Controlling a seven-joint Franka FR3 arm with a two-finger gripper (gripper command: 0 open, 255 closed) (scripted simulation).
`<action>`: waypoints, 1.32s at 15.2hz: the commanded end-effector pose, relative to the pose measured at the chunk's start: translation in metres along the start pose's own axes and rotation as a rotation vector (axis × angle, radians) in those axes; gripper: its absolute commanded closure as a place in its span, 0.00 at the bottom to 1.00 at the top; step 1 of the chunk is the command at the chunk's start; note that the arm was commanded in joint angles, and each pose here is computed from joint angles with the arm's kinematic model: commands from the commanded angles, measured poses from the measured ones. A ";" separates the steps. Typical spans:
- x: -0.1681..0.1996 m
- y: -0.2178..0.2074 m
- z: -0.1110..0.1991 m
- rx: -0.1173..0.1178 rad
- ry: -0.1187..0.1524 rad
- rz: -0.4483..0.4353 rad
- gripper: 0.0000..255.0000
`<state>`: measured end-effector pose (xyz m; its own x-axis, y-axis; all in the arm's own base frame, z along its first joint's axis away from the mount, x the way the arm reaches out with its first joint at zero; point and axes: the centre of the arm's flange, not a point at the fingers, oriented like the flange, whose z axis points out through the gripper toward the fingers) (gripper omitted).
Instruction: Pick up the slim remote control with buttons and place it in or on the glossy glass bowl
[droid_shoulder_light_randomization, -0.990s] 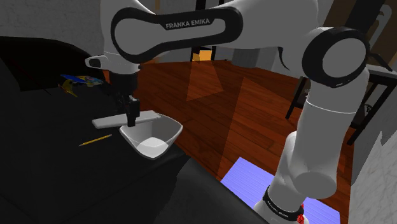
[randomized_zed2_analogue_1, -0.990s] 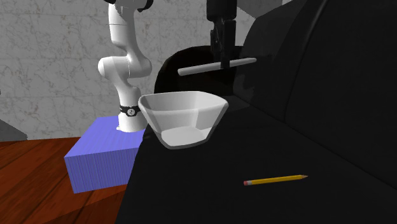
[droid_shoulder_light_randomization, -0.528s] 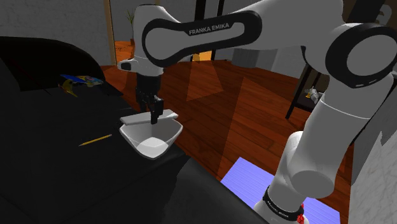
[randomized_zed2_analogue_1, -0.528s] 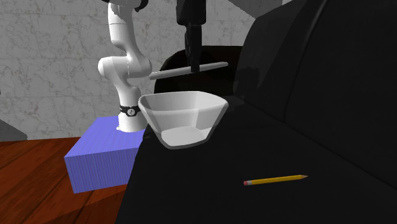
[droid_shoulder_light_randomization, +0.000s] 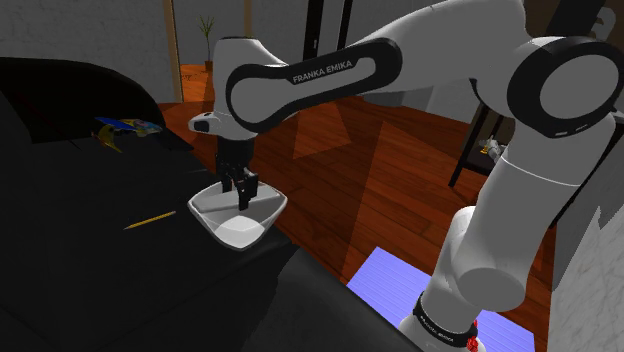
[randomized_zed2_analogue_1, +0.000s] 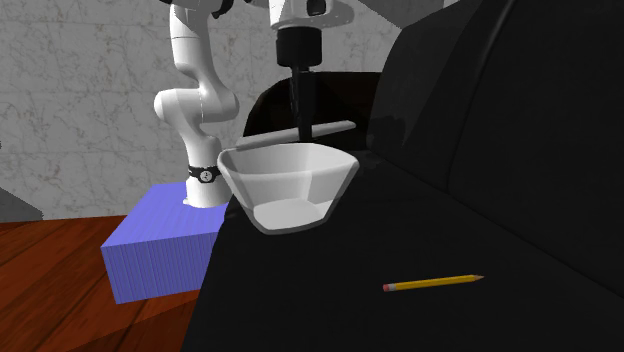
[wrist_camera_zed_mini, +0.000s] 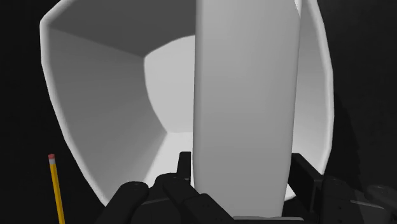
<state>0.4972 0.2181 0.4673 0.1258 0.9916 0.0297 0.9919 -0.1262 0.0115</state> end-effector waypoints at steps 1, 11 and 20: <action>0.001 0.000 0.010 -0.001 0.000 0.000 1.00; 0.001 0.000 0.020 -0.001 0.000 0.000 1.00; 0.001 0.000 -0.020 -0.001 0.000 0.000 0.00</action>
<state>0.4958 0.2169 0.4753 0.1259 0.9916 0.0308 0.9919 -0.1263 0.0132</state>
